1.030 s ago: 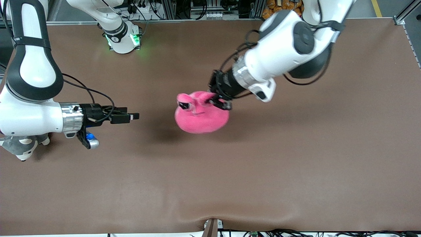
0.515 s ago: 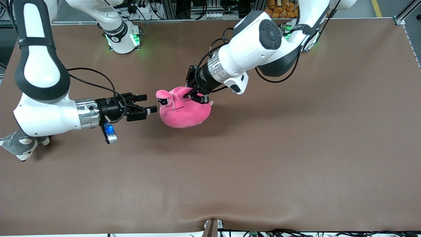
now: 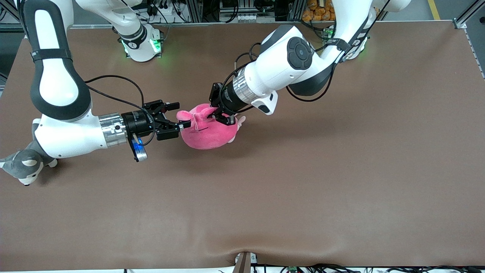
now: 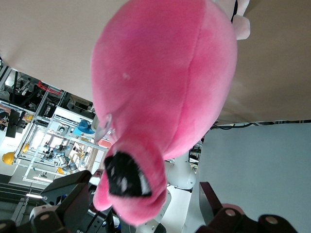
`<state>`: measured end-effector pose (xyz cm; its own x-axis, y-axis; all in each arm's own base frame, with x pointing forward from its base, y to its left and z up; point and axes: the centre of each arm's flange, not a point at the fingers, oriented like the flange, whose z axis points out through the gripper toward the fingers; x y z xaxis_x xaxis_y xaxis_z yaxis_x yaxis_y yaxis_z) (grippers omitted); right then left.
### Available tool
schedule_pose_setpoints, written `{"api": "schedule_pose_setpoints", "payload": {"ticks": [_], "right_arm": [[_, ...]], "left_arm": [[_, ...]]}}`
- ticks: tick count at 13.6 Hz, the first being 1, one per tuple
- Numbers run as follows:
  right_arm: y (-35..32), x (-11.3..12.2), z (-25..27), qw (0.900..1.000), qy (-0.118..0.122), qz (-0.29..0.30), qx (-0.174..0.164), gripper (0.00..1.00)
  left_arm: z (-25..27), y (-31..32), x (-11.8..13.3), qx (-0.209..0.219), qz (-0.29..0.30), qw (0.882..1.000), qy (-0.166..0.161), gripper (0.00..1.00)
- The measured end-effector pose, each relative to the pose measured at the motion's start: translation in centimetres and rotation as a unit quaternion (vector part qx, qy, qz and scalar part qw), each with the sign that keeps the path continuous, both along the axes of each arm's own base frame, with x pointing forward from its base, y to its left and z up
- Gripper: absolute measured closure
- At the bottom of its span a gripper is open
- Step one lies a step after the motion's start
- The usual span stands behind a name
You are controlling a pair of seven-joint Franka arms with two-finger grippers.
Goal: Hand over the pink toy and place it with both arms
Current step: 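Grasp the pink toy with the right gripper beside the left gripper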
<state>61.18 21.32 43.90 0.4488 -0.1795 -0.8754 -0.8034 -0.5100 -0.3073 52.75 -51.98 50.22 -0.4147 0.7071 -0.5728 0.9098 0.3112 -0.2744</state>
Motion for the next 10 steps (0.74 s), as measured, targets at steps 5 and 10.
{"api": "schedule_pose_setpoints", "payload": {"ticks": [5,10], "right_arm": [[0.2,0.0,-0.9,1.000,0.005,0.003,0.000,0.03],[0.4,0.2,-1.7,1.000,-0.003,0.007,0.002,0.50]], "left_arm": [[0.2,-0.2,-0.1,-0.002,-0.001,1.000,0.000,0.89],[0.3,-0.9,-0.8,-0.002,-0.007,1.000,0.000,0.89]]}}
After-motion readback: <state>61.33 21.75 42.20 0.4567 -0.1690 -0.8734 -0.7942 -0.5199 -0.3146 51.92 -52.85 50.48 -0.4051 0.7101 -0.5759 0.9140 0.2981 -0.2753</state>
